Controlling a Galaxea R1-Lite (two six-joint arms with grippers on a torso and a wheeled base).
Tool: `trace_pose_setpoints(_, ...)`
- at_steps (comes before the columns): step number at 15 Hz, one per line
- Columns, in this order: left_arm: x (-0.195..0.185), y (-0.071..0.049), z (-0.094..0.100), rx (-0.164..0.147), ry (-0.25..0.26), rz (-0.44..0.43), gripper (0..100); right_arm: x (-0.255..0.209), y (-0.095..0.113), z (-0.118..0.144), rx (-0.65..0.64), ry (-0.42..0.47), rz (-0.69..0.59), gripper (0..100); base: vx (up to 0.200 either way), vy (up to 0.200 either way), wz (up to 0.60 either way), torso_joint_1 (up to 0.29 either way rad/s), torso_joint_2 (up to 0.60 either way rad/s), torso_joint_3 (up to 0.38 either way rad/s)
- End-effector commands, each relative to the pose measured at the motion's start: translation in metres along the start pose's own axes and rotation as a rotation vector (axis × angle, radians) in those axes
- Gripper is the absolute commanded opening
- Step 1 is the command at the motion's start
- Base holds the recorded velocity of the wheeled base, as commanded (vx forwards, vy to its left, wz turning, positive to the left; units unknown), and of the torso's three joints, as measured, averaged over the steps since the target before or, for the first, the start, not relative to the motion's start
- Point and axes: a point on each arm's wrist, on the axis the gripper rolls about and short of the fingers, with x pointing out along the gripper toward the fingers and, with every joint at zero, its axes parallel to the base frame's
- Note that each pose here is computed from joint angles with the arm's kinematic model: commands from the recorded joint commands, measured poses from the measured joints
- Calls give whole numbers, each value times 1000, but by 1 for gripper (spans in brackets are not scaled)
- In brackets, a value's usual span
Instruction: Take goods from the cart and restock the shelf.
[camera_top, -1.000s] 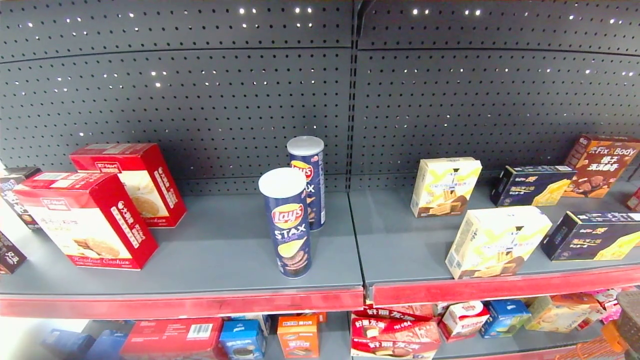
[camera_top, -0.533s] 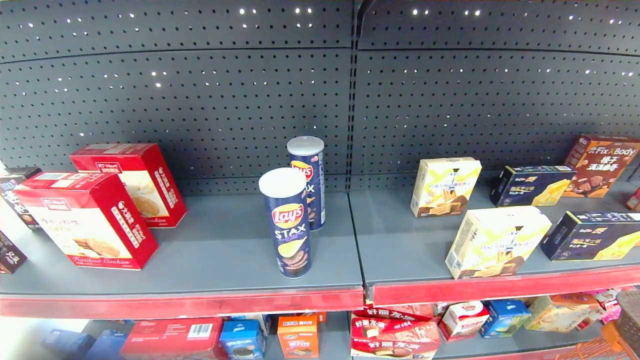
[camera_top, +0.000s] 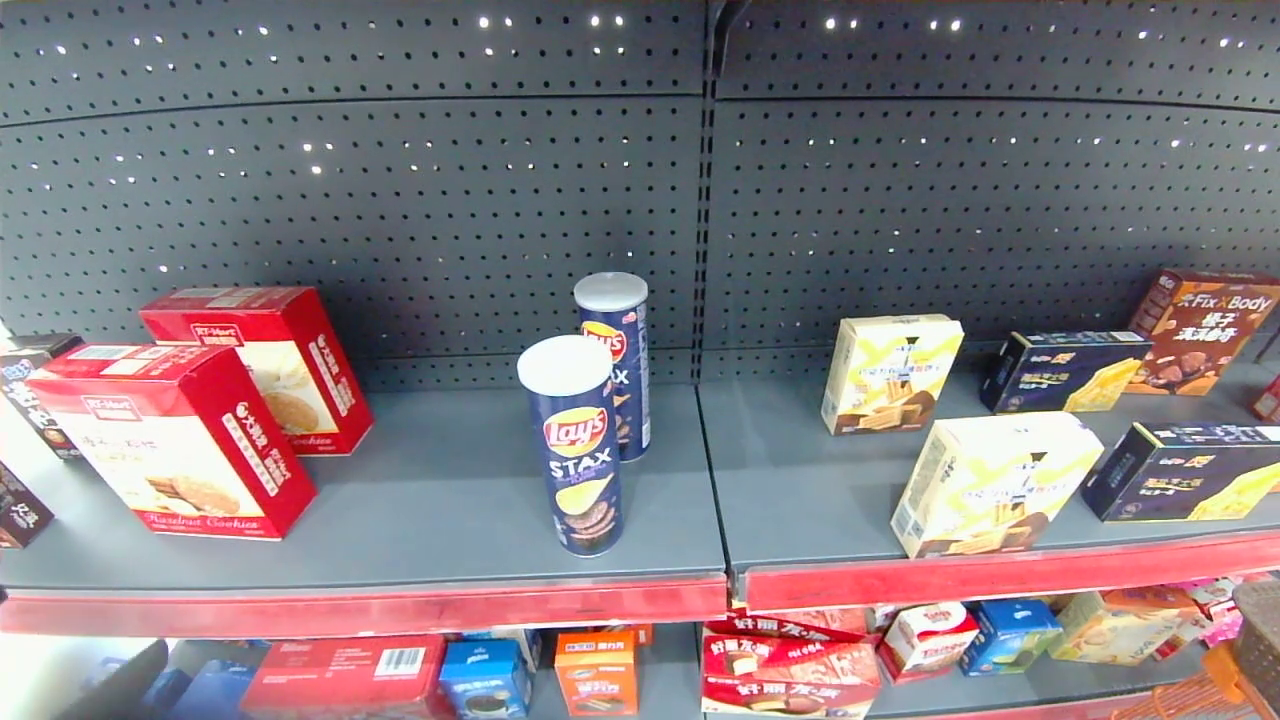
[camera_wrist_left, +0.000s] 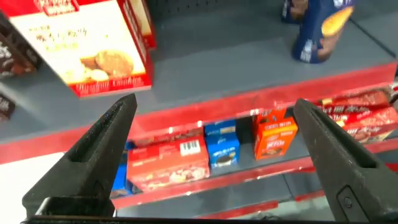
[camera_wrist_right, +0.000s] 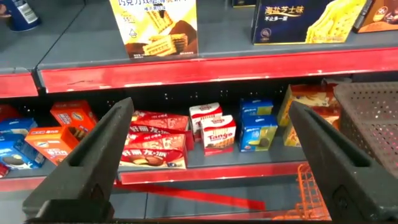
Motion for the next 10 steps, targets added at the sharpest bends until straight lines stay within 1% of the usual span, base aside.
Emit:
trace_pose_setpoints(1,51,10,22,-60,29,-43,100,1,0,0,8,6,-1,100,0,0,0,0,0,0)
trace_pose_setpoints(2,70,3,24,-56,41,-61,100,1,0,0,7,6,0,100,0,0,0,0,0,0)
trace_pose_setpoints(3,83,-10,23,-63,62,-79,100,1,0,0,8,4,0,100,0,0,0,0,0,0)
trace_pose_setpoints(4,97,-26,21,-75,82,-85,100,1,0,0,8,4,0,100,0,0,0,0,0,0)
trace_pose_setpoints(5,107,-36,20,-109,79,-63,100,1,0,0,8,6,2,100,0,0,0,0,0,0)
trace_pose_setpoints(6,111,-37,19,-110,87,-63,100,1,0,0,7,4,2,100,0,0,0,0,0,0)
trace_pose_setpoints(7,112,-37,14,-105,115,-59,100,1,0,0,7,6,2,100,0,0,0,0,0,0)
trace_pose_setpoints(9,121,-41,0,-94,194,-61,100,1,0,0,7,6,2,100,0,0,0,0,0,0)
trace_pose_setpoints(10,131,-43,-3,-91,210,-64,100,1,0,0,4,7,3,100,0,0,0,0,0,0)
